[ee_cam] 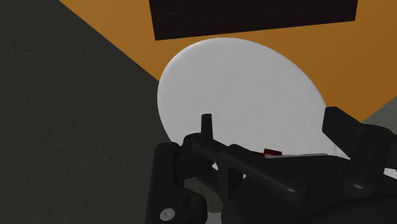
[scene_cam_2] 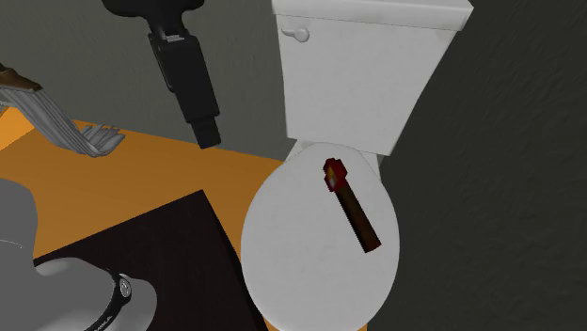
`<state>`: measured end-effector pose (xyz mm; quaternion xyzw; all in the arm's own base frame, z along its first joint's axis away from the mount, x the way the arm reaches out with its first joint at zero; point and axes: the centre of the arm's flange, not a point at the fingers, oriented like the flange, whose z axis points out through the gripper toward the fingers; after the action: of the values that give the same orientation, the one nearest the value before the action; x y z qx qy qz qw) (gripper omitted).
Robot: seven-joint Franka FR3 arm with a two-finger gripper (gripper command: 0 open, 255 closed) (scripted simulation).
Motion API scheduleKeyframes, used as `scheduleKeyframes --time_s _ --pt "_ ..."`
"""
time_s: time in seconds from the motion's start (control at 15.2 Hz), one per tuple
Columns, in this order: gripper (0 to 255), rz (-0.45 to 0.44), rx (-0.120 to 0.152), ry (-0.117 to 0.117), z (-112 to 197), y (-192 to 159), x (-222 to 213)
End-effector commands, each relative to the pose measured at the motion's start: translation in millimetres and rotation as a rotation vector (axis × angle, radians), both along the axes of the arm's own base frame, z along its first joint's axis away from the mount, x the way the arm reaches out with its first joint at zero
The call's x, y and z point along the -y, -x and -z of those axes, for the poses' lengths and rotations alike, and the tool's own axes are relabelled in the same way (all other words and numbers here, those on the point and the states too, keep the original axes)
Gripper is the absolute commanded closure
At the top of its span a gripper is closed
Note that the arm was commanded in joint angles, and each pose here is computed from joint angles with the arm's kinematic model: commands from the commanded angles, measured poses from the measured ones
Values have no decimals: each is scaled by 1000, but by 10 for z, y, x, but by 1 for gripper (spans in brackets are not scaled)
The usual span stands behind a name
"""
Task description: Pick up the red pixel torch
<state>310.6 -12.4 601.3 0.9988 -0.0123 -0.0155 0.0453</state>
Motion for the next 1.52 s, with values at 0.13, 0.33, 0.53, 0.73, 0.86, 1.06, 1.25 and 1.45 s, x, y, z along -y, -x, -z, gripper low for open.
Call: scheduleKeyframes --time_s 0.13,0.33,0.53,0.73,0.86,1.06,1.25,1.45 --pt "0 -69 -2 -13 187 -124 148" --pt "0 -172 -5 -32 471 -327 349" --pt "0 -276 -8 -51 759 -548 522" --pt "0 -379 -11 -70 1051 -786 667" --pt "0 -448 -13 -82 1248 -951 746" --pt "0 -552 -16 -102 1545 -1207 838" --pt "0 -655 -19 -121 1844 -1470 897" --pt "0 -758 -22 -140 2145 -1737 924"
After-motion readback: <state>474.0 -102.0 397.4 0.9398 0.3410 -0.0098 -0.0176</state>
